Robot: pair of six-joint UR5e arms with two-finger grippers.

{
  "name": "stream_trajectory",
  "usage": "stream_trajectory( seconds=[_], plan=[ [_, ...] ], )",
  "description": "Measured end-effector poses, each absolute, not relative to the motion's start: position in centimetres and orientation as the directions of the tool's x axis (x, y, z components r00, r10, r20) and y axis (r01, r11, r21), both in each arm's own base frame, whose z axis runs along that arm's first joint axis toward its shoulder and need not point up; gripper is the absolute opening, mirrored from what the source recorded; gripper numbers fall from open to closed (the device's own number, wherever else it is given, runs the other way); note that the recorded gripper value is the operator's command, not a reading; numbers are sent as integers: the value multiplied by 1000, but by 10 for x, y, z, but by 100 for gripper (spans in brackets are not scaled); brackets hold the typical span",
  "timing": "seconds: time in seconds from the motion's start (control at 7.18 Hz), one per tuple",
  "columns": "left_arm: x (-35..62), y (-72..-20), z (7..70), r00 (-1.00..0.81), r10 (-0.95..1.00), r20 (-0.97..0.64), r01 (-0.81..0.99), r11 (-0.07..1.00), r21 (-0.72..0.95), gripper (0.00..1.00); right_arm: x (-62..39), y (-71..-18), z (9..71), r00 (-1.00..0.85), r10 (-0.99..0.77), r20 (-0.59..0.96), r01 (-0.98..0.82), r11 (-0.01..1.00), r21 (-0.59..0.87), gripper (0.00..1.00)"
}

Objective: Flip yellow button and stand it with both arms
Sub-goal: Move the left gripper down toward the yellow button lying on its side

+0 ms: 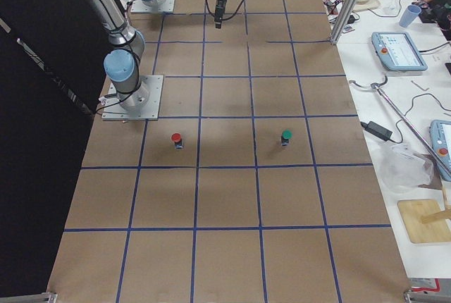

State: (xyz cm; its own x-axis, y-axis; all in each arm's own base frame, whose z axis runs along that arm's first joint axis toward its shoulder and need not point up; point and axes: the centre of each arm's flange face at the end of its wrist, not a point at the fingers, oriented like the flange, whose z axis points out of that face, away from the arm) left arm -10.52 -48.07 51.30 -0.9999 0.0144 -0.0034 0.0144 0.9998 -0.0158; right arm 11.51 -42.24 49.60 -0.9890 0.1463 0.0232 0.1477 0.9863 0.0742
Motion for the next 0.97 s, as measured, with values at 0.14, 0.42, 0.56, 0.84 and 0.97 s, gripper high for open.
stream_trajectory(
  seconds=[0.14,0.42,0.56,0.84,0.97],
  plan=[
    [-104,-481,513,-1000,15,-5,15,1000,-17,100,115,-422,496,-989,147,21,148,986,73,100],
    [-95,-483,506,-1000,29,-8,29,1000,1,100,116,-422,499,-989,147,13,148,987,69,100],
    [-79,-486,495,-997,79,-7,79,997,25,100,116,-423,500,-989,147,11,148,987,66,100],
    [-19,-492,463,-994,105,10,105,993,62,100,115,-423,501,-989,149,13,149,987,63,100],
    [8,-496,444,-990,142,10,143,989,49,100,115,-423,501,-989,149,17,150,987,63,100]
  ],
)
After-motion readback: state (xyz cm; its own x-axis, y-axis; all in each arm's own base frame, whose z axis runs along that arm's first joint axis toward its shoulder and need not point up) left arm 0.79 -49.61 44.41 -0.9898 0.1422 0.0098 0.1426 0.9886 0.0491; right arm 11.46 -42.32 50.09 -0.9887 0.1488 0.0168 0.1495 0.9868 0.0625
